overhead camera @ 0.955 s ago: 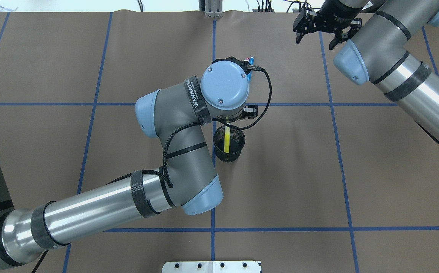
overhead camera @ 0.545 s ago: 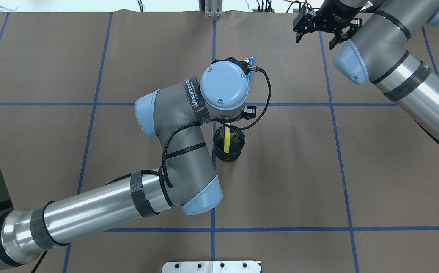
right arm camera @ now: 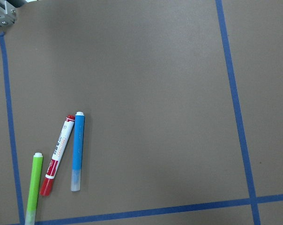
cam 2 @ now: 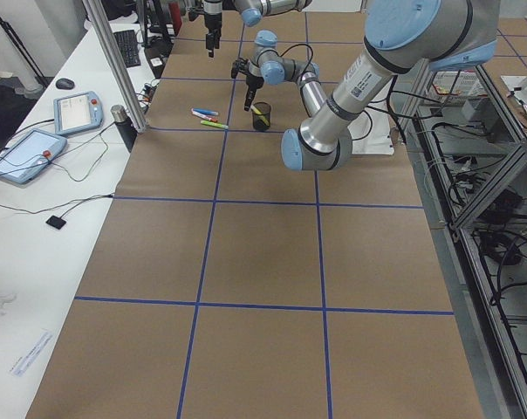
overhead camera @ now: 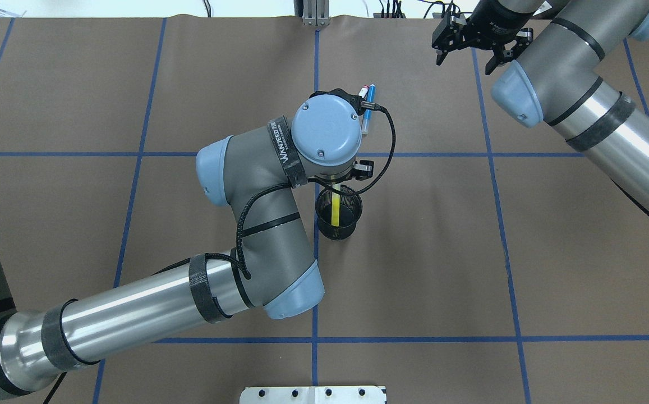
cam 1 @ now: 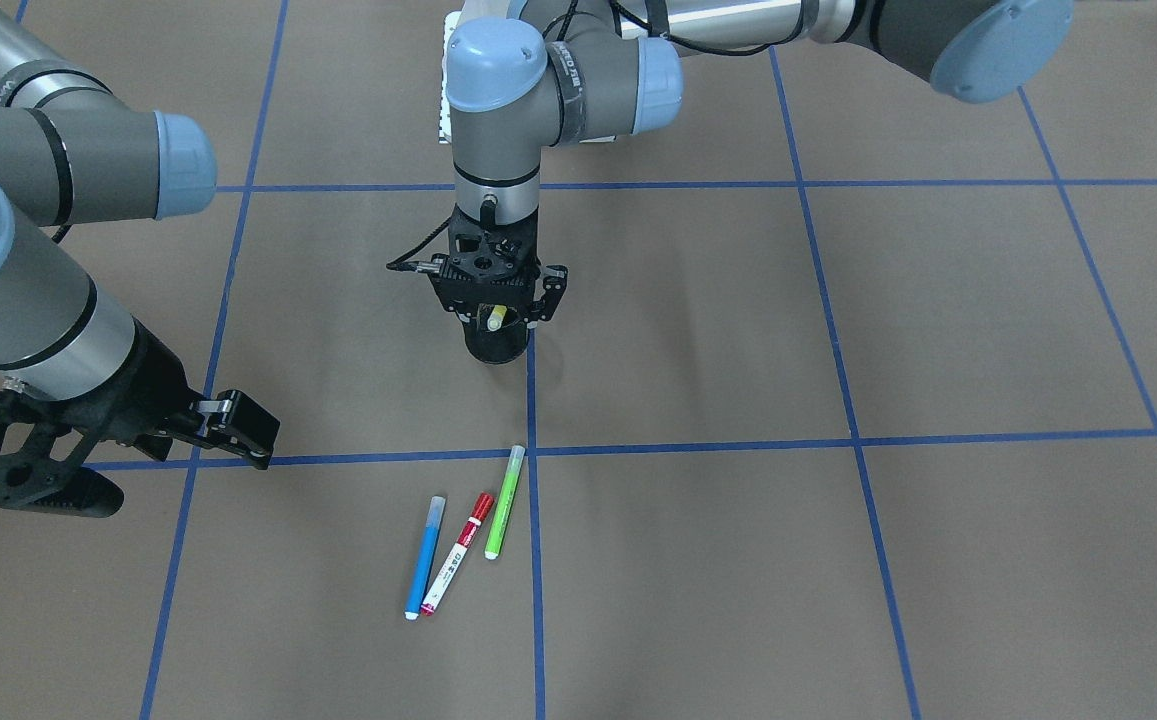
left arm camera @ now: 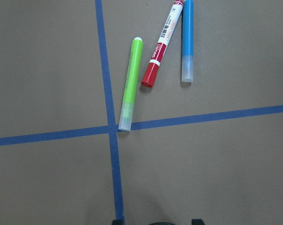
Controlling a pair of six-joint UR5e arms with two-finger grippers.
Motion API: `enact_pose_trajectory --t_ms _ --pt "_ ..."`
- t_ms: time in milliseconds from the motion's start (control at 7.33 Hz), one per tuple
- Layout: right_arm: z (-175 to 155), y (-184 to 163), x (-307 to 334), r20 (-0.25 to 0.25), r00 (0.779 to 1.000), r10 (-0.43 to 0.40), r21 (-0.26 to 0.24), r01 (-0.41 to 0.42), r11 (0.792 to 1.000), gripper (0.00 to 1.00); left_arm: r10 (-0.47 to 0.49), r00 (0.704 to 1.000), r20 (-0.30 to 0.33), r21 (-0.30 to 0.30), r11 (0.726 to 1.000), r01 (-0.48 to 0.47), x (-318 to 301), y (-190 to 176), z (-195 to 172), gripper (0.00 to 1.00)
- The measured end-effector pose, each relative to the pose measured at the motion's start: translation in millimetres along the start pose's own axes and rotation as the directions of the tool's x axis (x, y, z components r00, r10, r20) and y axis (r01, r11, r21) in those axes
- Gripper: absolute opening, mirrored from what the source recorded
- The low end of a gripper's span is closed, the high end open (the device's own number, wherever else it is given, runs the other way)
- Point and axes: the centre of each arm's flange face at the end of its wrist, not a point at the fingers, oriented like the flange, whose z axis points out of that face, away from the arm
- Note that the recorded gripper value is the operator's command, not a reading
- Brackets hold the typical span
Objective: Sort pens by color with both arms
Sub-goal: 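Lower the left gripper into the cup and grasp the yellow highlighter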
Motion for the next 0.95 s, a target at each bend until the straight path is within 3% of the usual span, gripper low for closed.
enact_pose_trajectory --t_ms 955 --pt "5.2 -1.9 1.4 -0.007 1.000 -0.003 -0.002 0.003 1.000 0.98 0.064 0.998 0.003 0.003 0.998 -0.064 0.6 2.9 1.2 0.58"
